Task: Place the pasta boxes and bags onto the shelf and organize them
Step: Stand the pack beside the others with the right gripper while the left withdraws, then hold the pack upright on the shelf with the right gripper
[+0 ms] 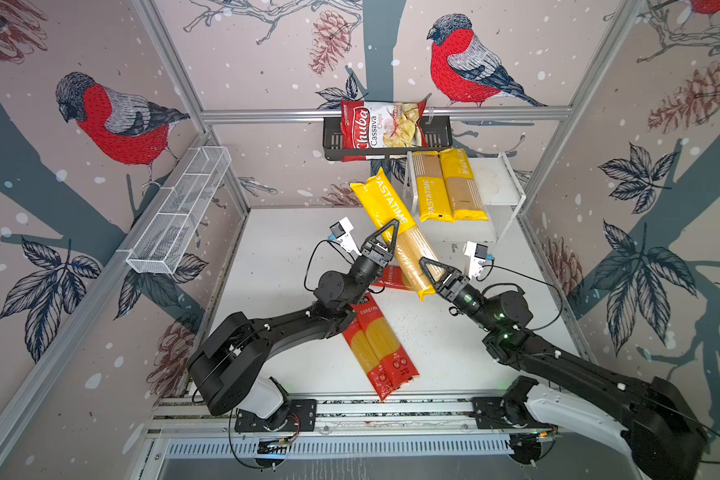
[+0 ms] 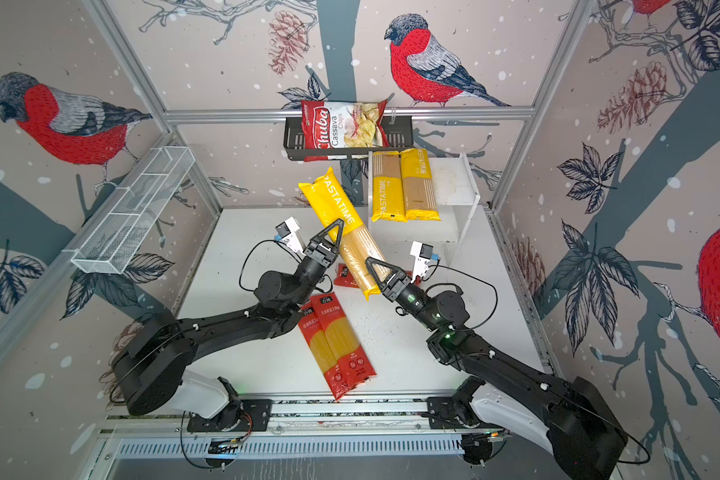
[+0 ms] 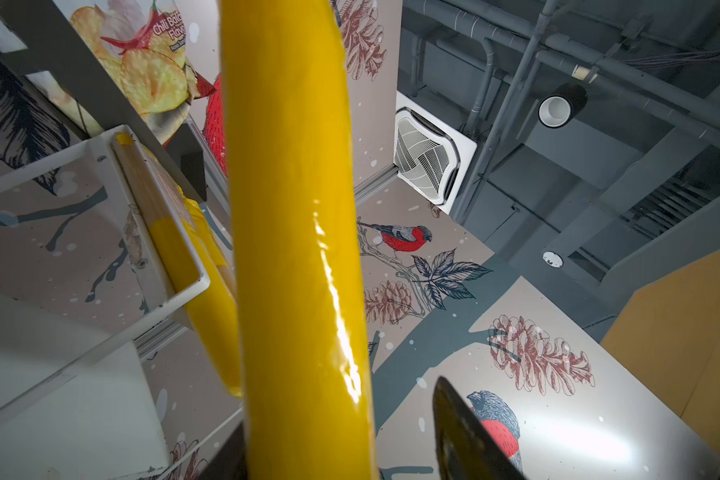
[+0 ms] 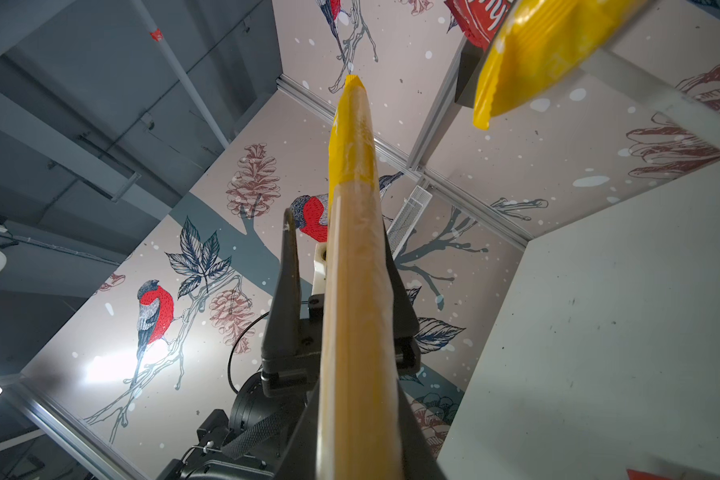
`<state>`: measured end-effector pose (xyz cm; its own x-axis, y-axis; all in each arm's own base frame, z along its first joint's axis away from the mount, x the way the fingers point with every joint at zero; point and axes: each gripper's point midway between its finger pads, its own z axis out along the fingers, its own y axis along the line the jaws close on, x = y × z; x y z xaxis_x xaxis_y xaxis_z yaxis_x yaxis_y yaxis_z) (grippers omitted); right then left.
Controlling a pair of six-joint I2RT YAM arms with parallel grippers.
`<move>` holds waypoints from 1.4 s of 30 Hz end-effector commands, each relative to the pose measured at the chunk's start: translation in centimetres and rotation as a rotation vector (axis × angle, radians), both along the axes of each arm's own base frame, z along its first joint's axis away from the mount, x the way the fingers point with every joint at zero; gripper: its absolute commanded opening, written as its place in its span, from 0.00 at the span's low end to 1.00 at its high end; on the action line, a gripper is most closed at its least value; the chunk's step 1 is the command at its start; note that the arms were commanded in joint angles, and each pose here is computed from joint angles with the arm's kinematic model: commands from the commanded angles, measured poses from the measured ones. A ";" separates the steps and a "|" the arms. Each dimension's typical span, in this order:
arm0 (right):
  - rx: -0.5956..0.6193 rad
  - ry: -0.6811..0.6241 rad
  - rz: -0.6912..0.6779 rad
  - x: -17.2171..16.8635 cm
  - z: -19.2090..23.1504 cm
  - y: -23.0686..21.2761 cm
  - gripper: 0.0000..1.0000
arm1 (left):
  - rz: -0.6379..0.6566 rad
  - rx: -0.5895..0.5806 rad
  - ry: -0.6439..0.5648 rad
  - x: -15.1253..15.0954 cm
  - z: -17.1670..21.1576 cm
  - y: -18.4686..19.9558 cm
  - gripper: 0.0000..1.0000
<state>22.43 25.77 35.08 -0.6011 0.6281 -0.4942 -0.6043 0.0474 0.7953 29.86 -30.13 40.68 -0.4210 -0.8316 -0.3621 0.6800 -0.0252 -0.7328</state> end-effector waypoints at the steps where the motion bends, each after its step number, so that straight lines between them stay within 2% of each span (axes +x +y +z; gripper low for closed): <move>1: 0.078 -0.096 -0.047 -0.1 3.7 -1.5 0.15 | -0.051 -0.050 -0.083 -1.6 2.2 0.1 0.61; 7: 0.126 -0.128 -0.082 0.9 7.7 -3.6 0.13 | -0.109 -0.010 -0.091 -2.3 1.7 -1.1 0.71; 12: 0.172 -0.142 -0.150 2.2 10.6 -6.4 0.12 | -0.124 0.031 -0.053 -2.3 0.3 -1.9 0.72; 17: 0.108 -0.132 -0.294 4.5 13.0 -9.6 0.12 | -0.139 0.108 -0.004 -2.0 -1.9 -2.8 0.72; 20: 0.002 -0.076 -0.392 6.7 12.8 -11.3 0.12 | -0.145 0.146 0.028 -1.9 -3.3 -3.2 0.72; 25: -0.061 0.041 -0.521 9.9 11.5 -16.0 0.10 | -0.158 0.188 0.076 -2.0 -5.6 -3.6 0.71; 28: -0.069 0.105 -0.542 11.5 10.8 -18.0 0.08 | -0.162 0.203 0.097 -2.2 -6.7 -3.8 0.71; 33: -0.054 0.133 -0.570 13.4 10.5 -19.9 0.07 | -0.179 0.218 0.123 -2.5 -8.1 -4.4 0.70; 38: -0.040 0.185 -0.513 15.2 9.1 -19.7 0.07 | -0.200 0.223 0.143 -2.7 -9.0 -5.1 0.70; 42: -0.028 0.236 -0.529 16.1 8.0 -20.4 0.07 | -0.204 0.229 0.148 -2.8 -9.3 -5.4 0.69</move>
<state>39.09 5.16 38.25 -0.3542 0.8669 -0.3507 -0.1207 0.3295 0.9364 27.26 -35.57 30.91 -0.6382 -0.6232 -0.4521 0.5495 0.0426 -0.8344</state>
